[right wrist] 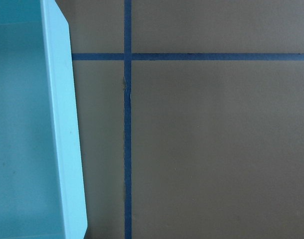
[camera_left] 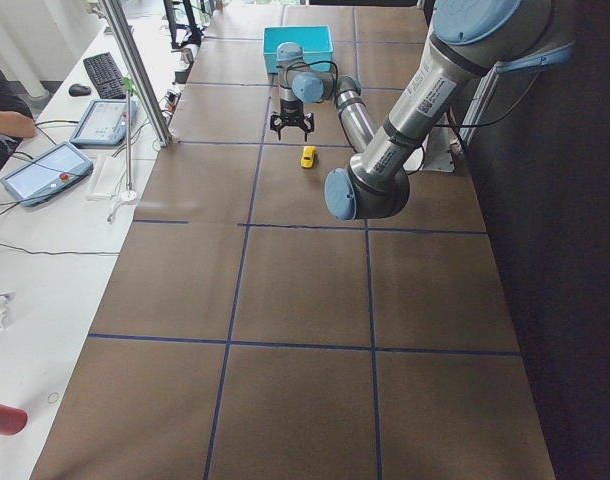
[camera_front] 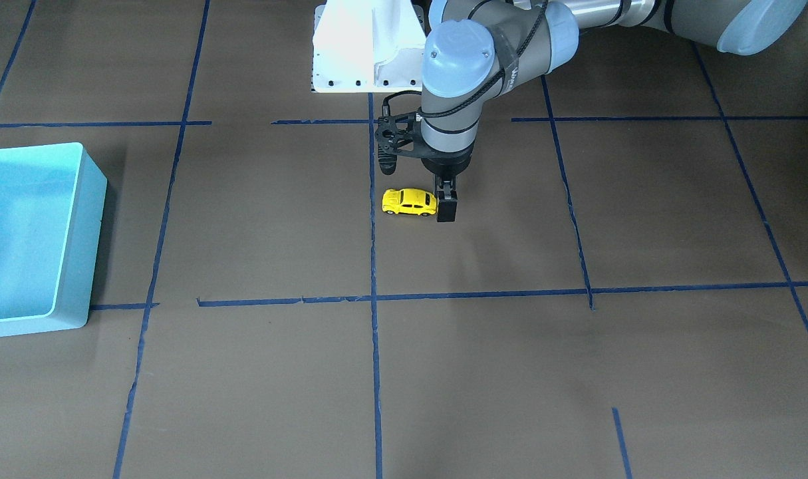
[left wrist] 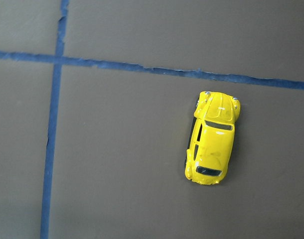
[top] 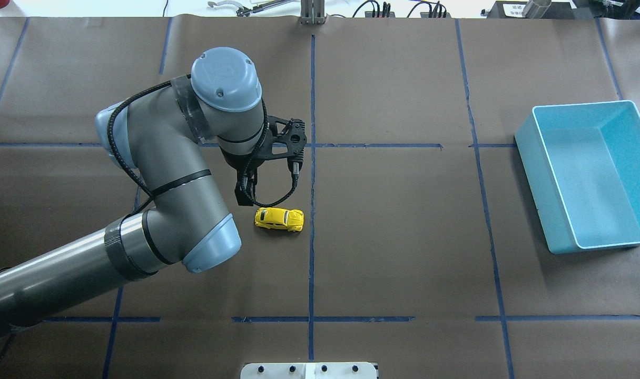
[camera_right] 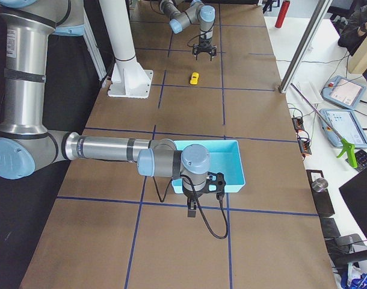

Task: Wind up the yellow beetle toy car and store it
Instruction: 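Lower the left gripper onto the car's roof and press down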

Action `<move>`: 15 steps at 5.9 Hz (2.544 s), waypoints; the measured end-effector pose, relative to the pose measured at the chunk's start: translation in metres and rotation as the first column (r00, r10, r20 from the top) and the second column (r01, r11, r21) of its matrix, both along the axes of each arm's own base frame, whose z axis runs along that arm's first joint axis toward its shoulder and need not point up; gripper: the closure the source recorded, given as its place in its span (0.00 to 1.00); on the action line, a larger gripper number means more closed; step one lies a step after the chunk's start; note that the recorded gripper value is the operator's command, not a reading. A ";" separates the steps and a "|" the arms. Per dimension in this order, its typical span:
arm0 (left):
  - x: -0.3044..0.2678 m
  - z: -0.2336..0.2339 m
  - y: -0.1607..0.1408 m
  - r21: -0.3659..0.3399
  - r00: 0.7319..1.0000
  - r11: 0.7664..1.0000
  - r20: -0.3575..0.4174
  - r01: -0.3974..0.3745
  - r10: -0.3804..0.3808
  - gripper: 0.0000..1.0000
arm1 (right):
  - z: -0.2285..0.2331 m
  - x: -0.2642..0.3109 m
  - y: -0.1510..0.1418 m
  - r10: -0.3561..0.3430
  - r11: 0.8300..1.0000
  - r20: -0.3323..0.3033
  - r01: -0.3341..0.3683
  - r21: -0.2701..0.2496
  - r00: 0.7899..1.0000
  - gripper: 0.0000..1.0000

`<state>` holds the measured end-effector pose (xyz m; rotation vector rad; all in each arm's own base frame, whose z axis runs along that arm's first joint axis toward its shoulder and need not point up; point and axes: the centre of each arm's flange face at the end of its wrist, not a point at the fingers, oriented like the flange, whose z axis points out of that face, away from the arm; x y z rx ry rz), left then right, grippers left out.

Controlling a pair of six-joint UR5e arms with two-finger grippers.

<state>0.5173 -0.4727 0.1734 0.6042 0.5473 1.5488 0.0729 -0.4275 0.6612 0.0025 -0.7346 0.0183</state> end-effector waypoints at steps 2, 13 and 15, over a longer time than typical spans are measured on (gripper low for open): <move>0.045 -0.023 0.037 0.035 0.998 0.998 0.029 -0.049 0.048 0.00 | 0.000 0.000 0.000 0.000 1.000 -0.001 0.000 0.000 1.000 0.00; 0.141 0.000 0.064 0.031 0.983 0.997 0.171 0.069 -0.073 0.00 | 0.000 0.000 0.000 0.000 1.000 0.002 0.000 -0.001 1.000 0.00; 0.147 0.002 0.062 0.033 0.984 0.997 0.165 0.068 -0.072 0.00 | 0.000 0.000 0.000 0.000 1.000 0.002 0.000 0.000 1.000 0.00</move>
